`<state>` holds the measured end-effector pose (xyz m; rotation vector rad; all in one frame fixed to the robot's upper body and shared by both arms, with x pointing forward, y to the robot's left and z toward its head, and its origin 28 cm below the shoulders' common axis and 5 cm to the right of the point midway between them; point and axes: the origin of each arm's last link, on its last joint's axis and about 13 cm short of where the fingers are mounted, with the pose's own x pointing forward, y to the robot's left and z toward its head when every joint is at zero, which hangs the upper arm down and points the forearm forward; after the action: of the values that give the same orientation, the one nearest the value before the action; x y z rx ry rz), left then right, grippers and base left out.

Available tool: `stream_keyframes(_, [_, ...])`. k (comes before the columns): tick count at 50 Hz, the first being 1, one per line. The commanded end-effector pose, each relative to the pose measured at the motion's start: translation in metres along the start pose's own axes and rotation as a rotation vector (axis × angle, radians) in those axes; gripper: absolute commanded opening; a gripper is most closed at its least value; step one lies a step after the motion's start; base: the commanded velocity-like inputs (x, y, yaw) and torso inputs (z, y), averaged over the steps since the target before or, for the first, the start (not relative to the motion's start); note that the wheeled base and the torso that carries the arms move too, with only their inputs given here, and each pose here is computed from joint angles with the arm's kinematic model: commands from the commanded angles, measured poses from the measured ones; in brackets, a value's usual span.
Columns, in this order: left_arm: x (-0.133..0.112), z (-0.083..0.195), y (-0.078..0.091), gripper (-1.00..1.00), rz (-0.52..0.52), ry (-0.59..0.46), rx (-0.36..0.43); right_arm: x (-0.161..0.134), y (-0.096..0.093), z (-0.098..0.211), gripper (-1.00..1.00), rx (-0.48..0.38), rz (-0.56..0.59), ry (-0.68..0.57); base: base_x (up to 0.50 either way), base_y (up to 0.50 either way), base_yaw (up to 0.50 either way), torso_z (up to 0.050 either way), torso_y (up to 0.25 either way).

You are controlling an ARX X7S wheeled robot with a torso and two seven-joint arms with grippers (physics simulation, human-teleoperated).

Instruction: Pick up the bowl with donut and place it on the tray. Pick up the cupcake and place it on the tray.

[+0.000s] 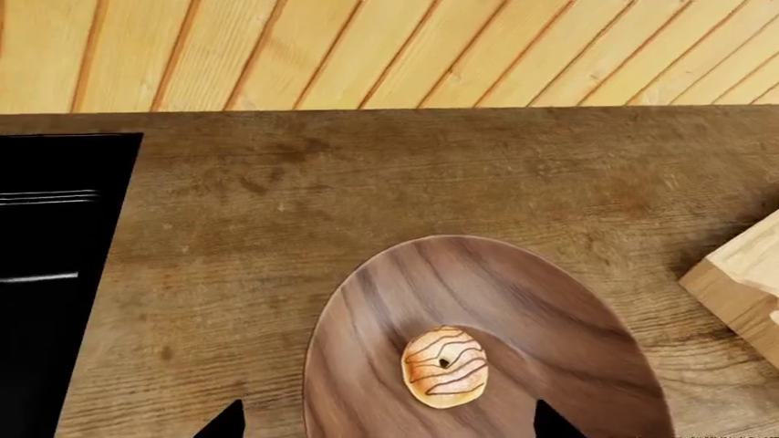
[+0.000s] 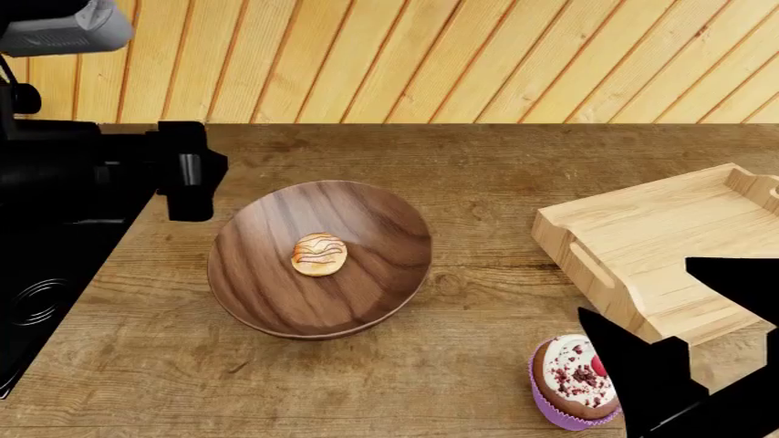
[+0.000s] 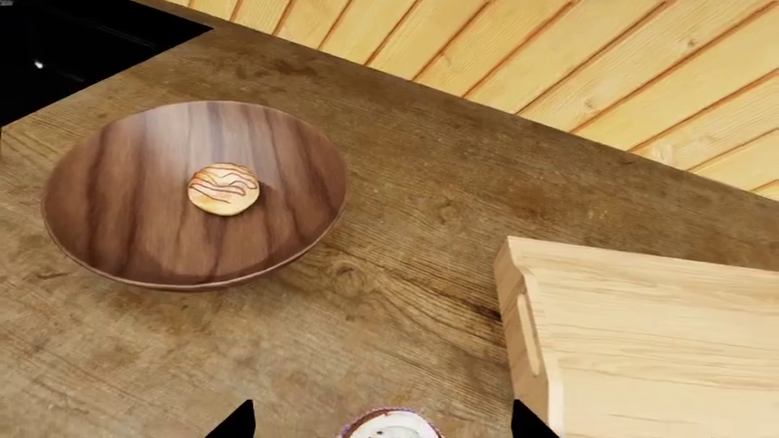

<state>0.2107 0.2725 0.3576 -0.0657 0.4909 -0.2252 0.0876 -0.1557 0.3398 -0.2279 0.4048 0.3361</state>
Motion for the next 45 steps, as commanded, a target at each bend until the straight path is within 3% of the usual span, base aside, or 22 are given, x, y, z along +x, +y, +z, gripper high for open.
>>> stream_keyframes(1, [0.003,-0.005,0.011,1.0,0.056,0.093,-0.048,0.003,-0.002,-0.006,1.0,-0.007,-0.015,0.024,0.0,0.0,0.0,0.0,0.0])
stream_keyframes(4, [0.002,-0.006,0.013,1.0,0.07,0.119,-0.086,0.004,-0.002,-0.007,1.0,-0.009,-0.016,0.027,0.0,0.0,0.0,0.0,0.0])
stream_keyframes(11, [0.004,-0.013,0.015,1.0,0.054,0.163,-0.075,0.005,-0.002,-0.007,1.0,-0.011,-0.014,0.028,0.0,0.0,0.0,0.0,0.0])
stream_keyframes(15, [0.01,-0.017,0.018,1.0,0.035,0.151,-0.12,0.006,-0.002,-0.008,1.0,-0.012,-0.014,0.03,0.0,0.0,0.0,0.0,0.0])
stream_keyframes(26, [0.029,-0.035,0.02,1.0,-0.041,0.195,-0.199,0.008,-0.003,-0.012,1.0,-0.017,-0.012,0.04,0.0,0.0,0.0,0.0,0.0])
stream_keyframes(40, [0.058,-0.039,0.026,1.0,-0.014,0.14,-0.262,0.011,-0.003,-0.015,1.0,-0.026,0.001,0.054,0.0,0.0,0.0,0.0,0.0])
stream_keyframes(45, [0.073,-0.043,0.023,1.0,-0.003,0.201,-0.253,0.013,-0.003,-0.016,1.0,-0.028,0.003,0.059,0.0,0.0,0.0,0.0,0.0])
